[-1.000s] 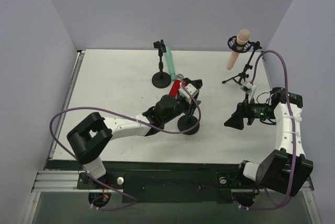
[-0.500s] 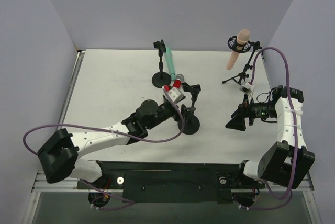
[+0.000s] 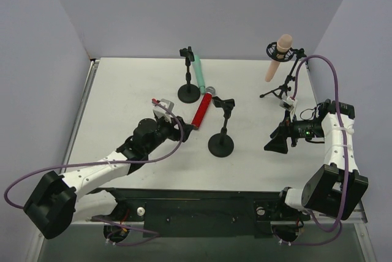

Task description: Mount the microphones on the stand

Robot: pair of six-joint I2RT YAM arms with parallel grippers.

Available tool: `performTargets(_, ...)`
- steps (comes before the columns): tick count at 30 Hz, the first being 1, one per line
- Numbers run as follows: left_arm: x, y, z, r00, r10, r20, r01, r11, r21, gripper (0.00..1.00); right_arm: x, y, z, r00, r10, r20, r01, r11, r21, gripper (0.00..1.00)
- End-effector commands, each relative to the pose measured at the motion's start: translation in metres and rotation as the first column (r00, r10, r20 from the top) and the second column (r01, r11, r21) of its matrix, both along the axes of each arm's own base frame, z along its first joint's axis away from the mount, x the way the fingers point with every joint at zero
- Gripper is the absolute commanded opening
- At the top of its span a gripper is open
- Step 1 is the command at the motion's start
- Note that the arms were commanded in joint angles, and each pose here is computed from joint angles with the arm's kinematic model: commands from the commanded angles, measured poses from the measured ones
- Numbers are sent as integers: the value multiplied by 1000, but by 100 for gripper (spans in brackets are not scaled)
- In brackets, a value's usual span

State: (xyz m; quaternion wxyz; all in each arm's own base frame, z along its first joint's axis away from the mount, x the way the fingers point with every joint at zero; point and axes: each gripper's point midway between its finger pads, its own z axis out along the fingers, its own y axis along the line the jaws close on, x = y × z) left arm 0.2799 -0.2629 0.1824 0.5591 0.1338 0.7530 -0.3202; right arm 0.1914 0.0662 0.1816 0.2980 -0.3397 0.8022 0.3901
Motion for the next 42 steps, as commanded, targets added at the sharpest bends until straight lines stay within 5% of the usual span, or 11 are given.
performTargets(1,11,11,-4,991,82,-107,-89,994,-63,82,-10,7,14,1000,5,-29,-3,999,52,80)
performTargets(11,68,3,-70,889,287,-358,-220,951,215,76,-11,7,15,1000,1,-28,0,999,51,80)
performTargets(15,83,0,-92,852,370,-369,-247,908,339,66,-11,7,15,1000,-3,-28,4,999,55,80)
performTargets(42,98,-50,-152,850,398,-345,-125,789,602,63,-14,8,17,999,20,-35,-17,997,71,80)
